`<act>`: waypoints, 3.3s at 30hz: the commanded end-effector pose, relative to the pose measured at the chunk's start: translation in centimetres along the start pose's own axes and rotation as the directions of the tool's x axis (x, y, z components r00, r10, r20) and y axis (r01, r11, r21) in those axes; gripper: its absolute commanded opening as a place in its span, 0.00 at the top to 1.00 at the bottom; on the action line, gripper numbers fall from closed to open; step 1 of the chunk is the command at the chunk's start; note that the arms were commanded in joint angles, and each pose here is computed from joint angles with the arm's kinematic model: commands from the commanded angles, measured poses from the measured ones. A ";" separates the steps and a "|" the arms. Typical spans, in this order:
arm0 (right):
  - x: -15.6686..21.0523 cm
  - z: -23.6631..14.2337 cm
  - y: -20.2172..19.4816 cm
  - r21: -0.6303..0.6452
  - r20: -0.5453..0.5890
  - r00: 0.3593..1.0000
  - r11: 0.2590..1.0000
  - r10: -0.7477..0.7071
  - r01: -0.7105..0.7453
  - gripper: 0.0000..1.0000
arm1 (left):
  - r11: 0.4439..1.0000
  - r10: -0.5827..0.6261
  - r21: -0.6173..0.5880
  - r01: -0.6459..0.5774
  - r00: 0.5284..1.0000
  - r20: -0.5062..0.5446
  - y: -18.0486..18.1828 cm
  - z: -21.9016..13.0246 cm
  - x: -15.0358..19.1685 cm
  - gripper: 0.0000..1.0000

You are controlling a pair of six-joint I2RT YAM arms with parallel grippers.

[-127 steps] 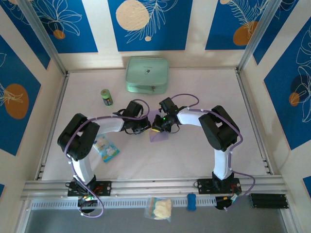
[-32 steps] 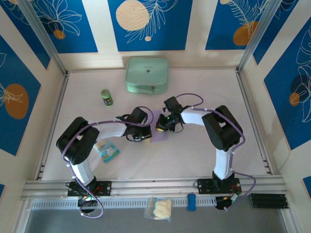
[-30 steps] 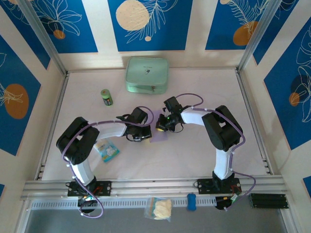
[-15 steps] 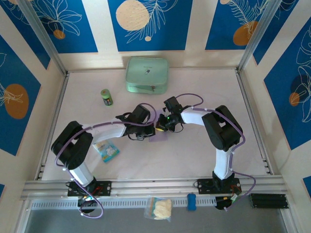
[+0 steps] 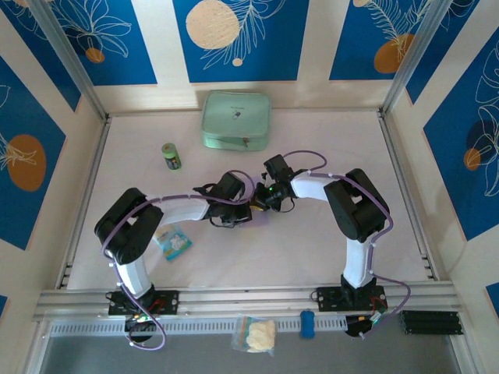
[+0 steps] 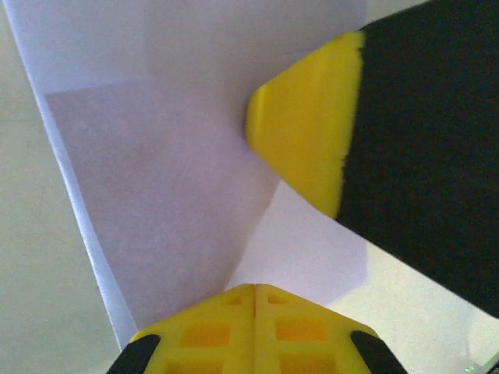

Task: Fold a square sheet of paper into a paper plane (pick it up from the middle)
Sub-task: Fold the triangle a second time at the center of the table.

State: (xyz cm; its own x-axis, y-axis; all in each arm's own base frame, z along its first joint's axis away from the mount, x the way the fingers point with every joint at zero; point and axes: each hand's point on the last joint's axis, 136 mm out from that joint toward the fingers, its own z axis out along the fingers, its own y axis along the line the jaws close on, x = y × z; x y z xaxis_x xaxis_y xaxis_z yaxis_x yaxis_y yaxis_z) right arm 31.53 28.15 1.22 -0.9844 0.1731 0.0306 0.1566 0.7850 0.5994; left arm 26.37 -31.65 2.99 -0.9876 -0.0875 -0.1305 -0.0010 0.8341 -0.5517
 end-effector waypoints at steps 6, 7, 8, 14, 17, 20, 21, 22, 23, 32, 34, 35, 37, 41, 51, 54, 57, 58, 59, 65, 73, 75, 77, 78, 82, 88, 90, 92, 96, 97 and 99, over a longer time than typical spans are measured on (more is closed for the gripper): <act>2.8 1.9 -8.4 0.284 -0.059 0.988 0.951 0.142 -0.120 1.00 | 0.999 0.020 -0.050 -0.021 1.000 -0.016 1.0 0.3 0.4 0.96; 2.8 1.9 -8.4 0.284 -0.061 0.988 0.952 0.140 -0.118 1.00 | 0.998 0.020 -0.054 -0.021 1.000 -0.015 1.1 0.3 0.4 0.96; 2.8 1.9 -8.5 0.285 -0.061 0.988 0.951 0.140 -0.117 1.00 | 0.998 0.018 -0.060 -0.019 1.000 -0.014 1.3 0.2 0.4 0.96; 2.9 1.9 -8.6 0.293 -0.062 0.988 0.949 0.141 -0.117 1.00 | 0.998 0.009 -0.068 -0.010 1.000 -0.016 2.1 0.2 0.5 0.96; 2.9 1.9 -8.7 0.295 -0.064 0.988 0.949 0.140 -0.115 1.00 | 0.998 0.004 -0.070 -0.005 1.000 -0.021 2.4 0.3 0.7 0.96; 2.9 2.0 -8.7 0.297 -0.066 0.988 0.948 0.139 -0.114 1.00 | 0.997 -0.002 -0.076 0.000 1.000 -0.031 2.9 0.4 1.0 0.96; 2.9 2.0 -8.8 0.298 -0.066 0.988 0.948 0.139 -0.113 1.00 | 0.997 -0.005 -0.079 0.003 0.999 -0.032 3.2 0.4 1.1 0.97; 2.9 2.0 -8.8 0.299 -0.066 0.988 0.948 0.139 -0.113 1.00 | 0.997 -0.008 -0.081 0.005 0.999 -0.035 3.4 0.4 1.3 0.97; 2.9 2.0 -8.8 0.300 -0.066 0.988 0.947 0.138 -0.112 1.00 | 0.997 -0.011 -0.081 0.008 0.999 -0.038 3.6 0.4 1.4 0.97; 2.9 2.0 -9.1 0.314 -0.070 0.988 0.943 0.136 -0.107 1.00 | 0.996 -0.026 -0.084 0.018 0.995 -0.099 6.0 -0.1 3.4 0.98; 2.9 2.0 -9.1 0.315 -0.071 0.988 0.943 0.136 -0.107 1.00 | 0.996 -0.017 -0.087 0.006 0.993 -0.116 6.4 -0.4 3.9 0.99; 2.9 2.0 -9.1 0.318 -0.070 0.989 0.942 0.134 -0.105 1.00 | 0.996 -0.009 -0.095 -0.003 0.992 -0.128 6.7 -0.6 4.3 0.99; 2.9 2.0 -9.1 0.318 -0.071 0.989 0.943 0.132 -0.103 1.00 | 0.995 0.009 -0.099 -0.025 0.988 -0.152 6.9 -0.9 4.9 1.00; 2.9 1.9 -9.1 0.319 -0.070 0.989 0.942 0.131 -0.102 1.00 | 0.988 0.058 -0.133 -0.082 0.983 -0.177 7.5 -2.3 5.5 1.00; 2.9 2.1 -8.9 0.316 -0.072 0.990 0.944 0.125 -0.096 1.00 | 0.996 0.070 0.043 -0.072 0.996 0.047 1.5 -4.3 -0.1 0.99; 3.0 2.1 -8.9 0.316 -0.074 0.989 0.944 0.127 -0.098 1.00 | 0.997 0.036 0.070 -0.040 0.997 0.062 0.9 -3.1 -1.0 0.99; 2.9 2.1 -8.9 0.314 -0.075 0.989 0.944 0.128 -0.099 1.00 | 0.998 0.017 0.062 -0.020 0.999 0.051 1.1 -2.0 -1.4 0.99; 3.0 2.1 -8.8 0.313 -0.075 0.989 0.945 0.127 -0.098 1.00 | 0.998 0.013 0.054 -0.015 0.999 0.045 1.2 -1.7 -1.4 0.99; 2.9 2.1 -8.8 0.312 -0.076 0.989 0.945 0.128 -0.098 1.00 | 0.999 0.009 0.044 -0.010 0.999 0.037 1.5 -1.5 -1.4 0.99; 2.6 2.0 -8.0 0.288 -0.074 0.991 0.953 0.115 -0.089 1.00 | 0.999 -0.015 -0.031 0.015 1.000 0.006 3.5 -0.6 -0.5 1.00; 0.3 -0.1 -1.9 0.097 -0.019 1.000 0.995 -0.020 0.022 1.00 | 0.996 -0.042 -0.084 0.040 0.999 -0.018 5.6 -0.1 0.8 1.00; 0.0 -1.1 -0.1 0.044 0.001 0.998 0.997 -0.059 0.059 1.00 | 0.996 -0.048 -0.073 0.046 0.999 -0.018 5.5 -0.1 0.9 1.00; 0.4 -1.7 1.1 0.008 0.007 0.997 0.997 -0.083 0.083 1.00 | 0.997 -0.052 -0.062 0.051 0.999 -0.018 5.4 0.0 0.8 1.00; 0.7 -1.9 1.4 -0.002 0.005 0.996 0.996 -0.088 0.088 1.00 | 0.997 -0.054 -0.060 0.053 0.998 -0.019 5.4 0.1 0.9 1.00; 2.4 -1.6 1.6 -0.012 -0.028 0.996 0.996 -0.087 0.086 1.00 | 0.997 -0.057 -0.048 0.056 0.998 -0.023 5.2 0.2 1.0 1.00; 3.8 -0.2 1.1 0.011 -0.071 0.995 0.997 -0.071 0.072 1.00 | 0.997 -0.057 -0.045 0.056 0.998 -0.022 5.2 0.2 1.0 1.00; 3.9 0.2 0.8 0.016 -0.079 0.995 0.997 -0.068 0.070 1.00 | 0.998 -0.057 -0.043 0.056 0.998 -0.023 5.2 0.2 1.0 1.00; 4.1 0.5 0.7 0.018 -0.090 0.994 0.997 -0.067 0.069 1.00 | 0.997 -0.057 -0.046 0.056 0.998 -0.023 5.3 0.2 1.1 1.00; 4.2 0.9 0.3 0.037 -0.103 0.993 0.997 -0.065 0.069 1.00 | 0.997 -0.061 -0.053 0.060 0.998 -0.022 5.5 0.1 1.2 1.00; 4.2 1.0 0.1 0.044 -0.104 0.993 0.997 -0.063 0.068 1.00 | 0.997 -0.063 -0.055 0.062 0.998 -0.022 5.6 0.1 1.2 1.00; 4.1 1.2 -0.6 0.070 -0.102 0.993 0.996 -0.056 0.064 1.00 | 0.996 -0.068 -0.061 0.066 0.997 -0.022 5.7 0.0 1.3 1.00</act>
State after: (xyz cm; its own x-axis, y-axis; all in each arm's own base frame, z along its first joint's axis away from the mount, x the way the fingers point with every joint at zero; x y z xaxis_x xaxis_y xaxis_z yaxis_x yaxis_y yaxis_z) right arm 28.32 29.73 1.58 -0.9971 0.0681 0.0350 0.0756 0.8055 0.5877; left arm 26.66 -29.03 1.91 -0.9835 -0.1083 -0.1452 -0.0052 0.8182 -0.5749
